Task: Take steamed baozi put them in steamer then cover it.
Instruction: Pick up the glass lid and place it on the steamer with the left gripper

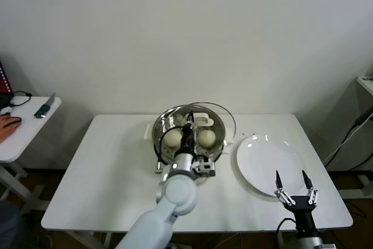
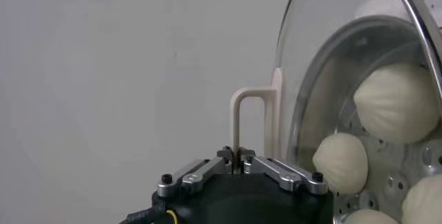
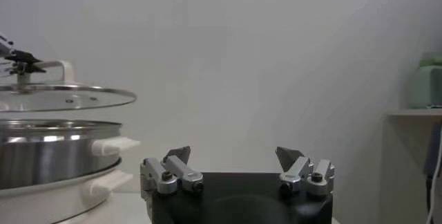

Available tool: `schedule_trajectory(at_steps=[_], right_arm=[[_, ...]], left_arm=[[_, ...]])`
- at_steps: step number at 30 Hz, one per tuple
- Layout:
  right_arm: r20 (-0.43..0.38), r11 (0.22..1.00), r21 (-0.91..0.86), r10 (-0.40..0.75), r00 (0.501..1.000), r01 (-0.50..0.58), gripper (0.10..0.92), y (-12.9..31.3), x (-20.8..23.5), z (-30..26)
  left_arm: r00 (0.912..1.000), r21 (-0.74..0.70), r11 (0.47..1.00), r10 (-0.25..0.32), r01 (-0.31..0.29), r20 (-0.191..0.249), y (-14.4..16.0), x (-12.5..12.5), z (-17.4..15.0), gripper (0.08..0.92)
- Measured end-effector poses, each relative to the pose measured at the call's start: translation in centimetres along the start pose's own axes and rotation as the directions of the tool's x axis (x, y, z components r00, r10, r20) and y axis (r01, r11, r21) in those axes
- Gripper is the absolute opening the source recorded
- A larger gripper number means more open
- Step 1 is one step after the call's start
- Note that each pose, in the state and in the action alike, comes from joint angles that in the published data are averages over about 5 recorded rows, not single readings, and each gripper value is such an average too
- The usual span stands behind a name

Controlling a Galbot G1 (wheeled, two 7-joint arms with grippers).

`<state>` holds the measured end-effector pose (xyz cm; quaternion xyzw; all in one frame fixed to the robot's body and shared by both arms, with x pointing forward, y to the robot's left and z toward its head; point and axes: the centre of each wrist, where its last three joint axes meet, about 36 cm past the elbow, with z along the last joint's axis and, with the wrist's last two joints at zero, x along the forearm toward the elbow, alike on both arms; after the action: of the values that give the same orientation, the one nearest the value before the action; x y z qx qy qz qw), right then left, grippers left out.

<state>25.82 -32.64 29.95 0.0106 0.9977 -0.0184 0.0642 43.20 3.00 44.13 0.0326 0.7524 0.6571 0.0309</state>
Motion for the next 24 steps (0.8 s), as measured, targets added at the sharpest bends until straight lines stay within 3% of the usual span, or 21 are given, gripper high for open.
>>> schedule_trajectory(at_steps=[24], right_arm=[[-0.001, 1.000, -0.002, 0.003, 1.000, -0.003, 0.823, 0.1, 0.3, 0.2]], left_arm=[[0.9995, -0.086, 0.996, -0.009, 0.007, -0.029, -2.2, -1.0, 2.6, 0.137]])
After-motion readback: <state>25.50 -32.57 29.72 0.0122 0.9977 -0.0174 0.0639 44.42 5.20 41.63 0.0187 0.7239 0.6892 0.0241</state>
